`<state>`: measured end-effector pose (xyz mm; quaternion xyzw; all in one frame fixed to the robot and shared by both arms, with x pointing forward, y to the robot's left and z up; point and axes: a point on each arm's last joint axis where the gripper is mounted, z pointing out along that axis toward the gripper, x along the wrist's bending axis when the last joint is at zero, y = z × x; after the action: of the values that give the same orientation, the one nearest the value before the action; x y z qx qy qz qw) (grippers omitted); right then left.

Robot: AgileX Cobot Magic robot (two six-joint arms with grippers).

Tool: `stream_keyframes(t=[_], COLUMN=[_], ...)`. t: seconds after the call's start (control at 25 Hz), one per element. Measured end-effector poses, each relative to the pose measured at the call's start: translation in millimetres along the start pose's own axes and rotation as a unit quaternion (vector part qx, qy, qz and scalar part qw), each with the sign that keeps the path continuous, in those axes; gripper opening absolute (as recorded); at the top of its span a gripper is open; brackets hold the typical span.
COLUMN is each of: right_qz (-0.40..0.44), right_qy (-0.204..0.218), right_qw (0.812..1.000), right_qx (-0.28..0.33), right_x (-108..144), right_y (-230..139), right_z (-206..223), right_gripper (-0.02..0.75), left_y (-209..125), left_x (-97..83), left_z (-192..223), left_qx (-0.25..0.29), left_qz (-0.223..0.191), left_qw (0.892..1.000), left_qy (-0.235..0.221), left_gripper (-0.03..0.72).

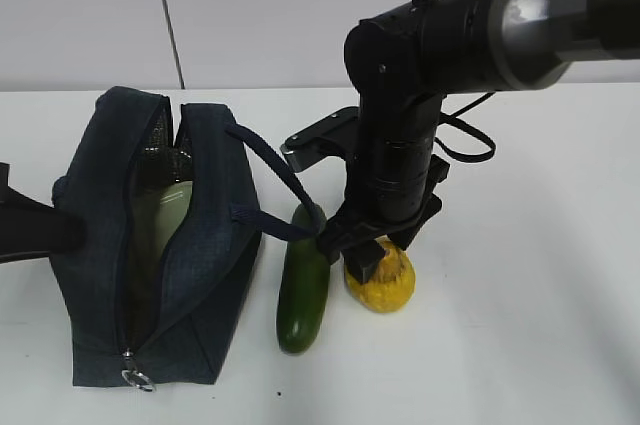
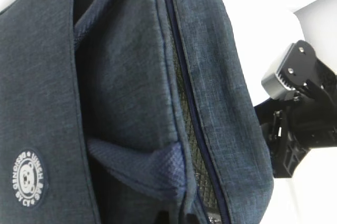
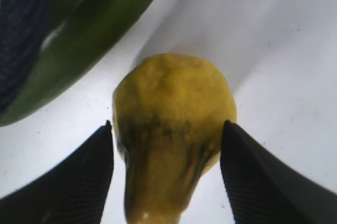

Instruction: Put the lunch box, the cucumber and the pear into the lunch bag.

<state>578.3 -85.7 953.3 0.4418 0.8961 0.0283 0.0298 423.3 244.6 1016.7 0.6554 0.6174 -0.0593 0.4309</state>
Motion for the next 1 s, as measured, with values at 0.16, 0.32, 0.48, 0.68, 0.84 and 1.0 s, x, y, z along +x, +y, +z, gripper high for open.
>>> stream_keyframes(t=[0.16, 0.32, 0.48, 0.68, 0.84, 1.0], right_qz=[-0.003, -0.005, -0.005, -0.005, -0.007, -0.009], right_qy=[-0.006, -0.008, -0.007, -0.008, -0.008, -0.007], right_qw=[1.0, 1.0, 1.0, 1.0, 1.0, 0.999], right_qx=[0.0, 0.006, 0.016, 0.019, 0.023, 0.032], right_x=[-1.1, -1.6, -1.5, -1.7, -1.6, -1.4], right_y=[0.4, -0.2, -1.7, -2.1, -3.0, -6.9], right_z=[0.5, -0.5, -1.1, -1.6, -2.4, -8.0], right_gripper=[0.44, 0.351, 0.283, 0.275, 0.272, 0.268], left_y=[-0.1, -0.4, -0.5, -0.6, -0.7, -0.7], left_x=[-0.1, -0.3, -0.5, -0.5, -0.6, -0.6], left_z=[0.0, 0.0, 0.0, 0.0, 0.0, 0.0], left_qx=[0.0, 0.002, 0.003, 0.003, 0.004, 0.004], left_qz=[0.0, 0.0, 0.0, 0.0, 0.0, 0.0], left_qw=[1.0, 1.0, 1.0, 1.0, 1.0, 1.0], left_qy=[0.0, -0.002, -0.002, -0.003, -0.003, -0.003], left_gripper=[-0.015, -0.015, -0.015, -0.015, -0.015, -0.015])
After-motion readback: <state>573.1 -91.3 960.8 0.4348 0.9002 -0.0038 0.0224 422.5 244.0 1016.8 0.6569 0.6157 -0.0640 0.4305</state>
